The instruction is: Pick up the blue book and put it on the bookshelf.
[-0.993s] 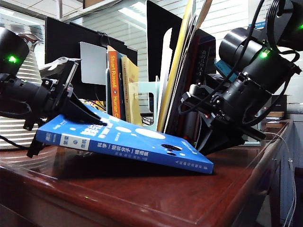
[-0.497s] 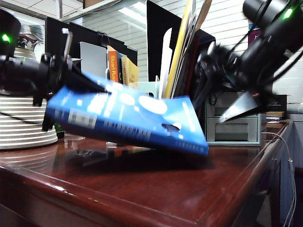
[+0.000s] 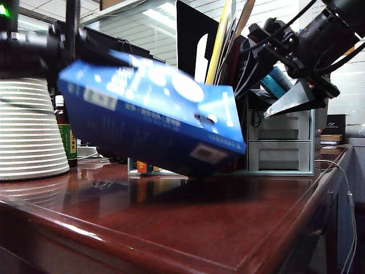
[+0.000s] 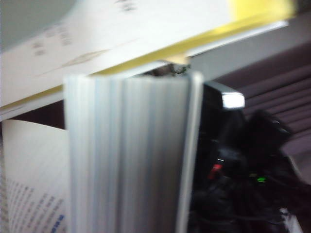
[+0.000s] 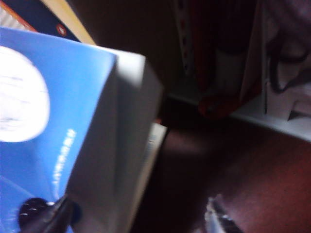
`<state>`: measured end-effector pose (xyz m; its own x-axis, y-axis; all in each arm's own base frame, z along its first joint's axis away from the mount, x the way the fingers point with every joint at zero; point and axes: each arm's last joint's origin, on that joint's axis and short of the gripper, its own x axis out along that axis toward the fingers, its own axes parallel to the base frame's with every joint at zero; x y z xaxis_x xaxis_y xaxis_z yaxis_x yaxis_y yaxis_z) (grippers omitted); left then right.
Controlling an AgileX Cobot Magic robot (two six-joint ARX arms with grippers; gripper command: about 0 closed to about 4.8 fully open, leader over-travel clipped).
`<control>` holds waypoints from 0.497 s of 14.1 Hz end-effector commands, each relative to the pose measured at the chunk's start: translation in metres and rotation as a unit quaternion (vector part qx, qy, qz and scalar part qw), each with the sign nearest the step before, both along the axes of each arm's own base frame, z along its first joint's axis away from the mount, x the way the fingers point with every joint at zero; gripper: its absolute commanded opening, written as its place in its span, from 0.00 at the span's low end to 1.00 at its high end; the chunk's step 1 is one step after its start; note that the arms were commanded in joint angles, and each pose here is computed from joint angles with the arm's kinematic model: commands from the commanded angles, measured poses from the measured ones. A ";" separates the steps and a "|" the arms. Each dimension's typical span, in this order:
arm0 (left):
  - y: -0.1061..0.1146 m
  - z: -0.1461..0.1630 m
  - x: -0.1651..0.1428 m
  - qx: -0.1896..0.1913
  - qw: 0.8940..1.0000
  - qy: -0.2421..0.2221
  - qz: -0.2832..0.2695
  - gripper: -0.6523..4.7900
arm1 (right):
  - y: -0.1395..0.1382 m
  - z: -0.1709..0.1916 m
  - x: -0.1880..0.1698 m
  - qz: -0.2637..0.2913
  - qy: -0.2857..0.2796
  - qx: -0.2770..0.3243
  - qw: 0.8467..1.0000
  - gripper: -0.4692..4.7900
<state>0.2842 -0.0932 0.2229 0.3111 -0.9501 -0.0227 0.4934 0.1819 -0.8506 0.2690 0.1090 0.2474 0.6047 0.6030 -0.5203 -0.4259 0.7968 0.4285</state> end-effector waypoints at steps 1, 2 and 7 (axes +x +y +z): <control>-0.003 0.021 -0.005 -0.026 0.999 -0.025 -0.034 0.11 | 0.003 0.011 -0.003 0.027 -0.015 0.030 0.999 1.00; -0.003 0.021 -0.005 -0.028 0.999 -0.020 -0.035 0.11 | 0.003 0.013 -0.004 0.022 -0.016 0.033 0.999 1.00; -0.002 -0.004 -0.005 0.033 0.998 0.042 -0.015 0.34 | 0.003 0.012 -0.005 0.029 -0.011 0.036 0.999 1.00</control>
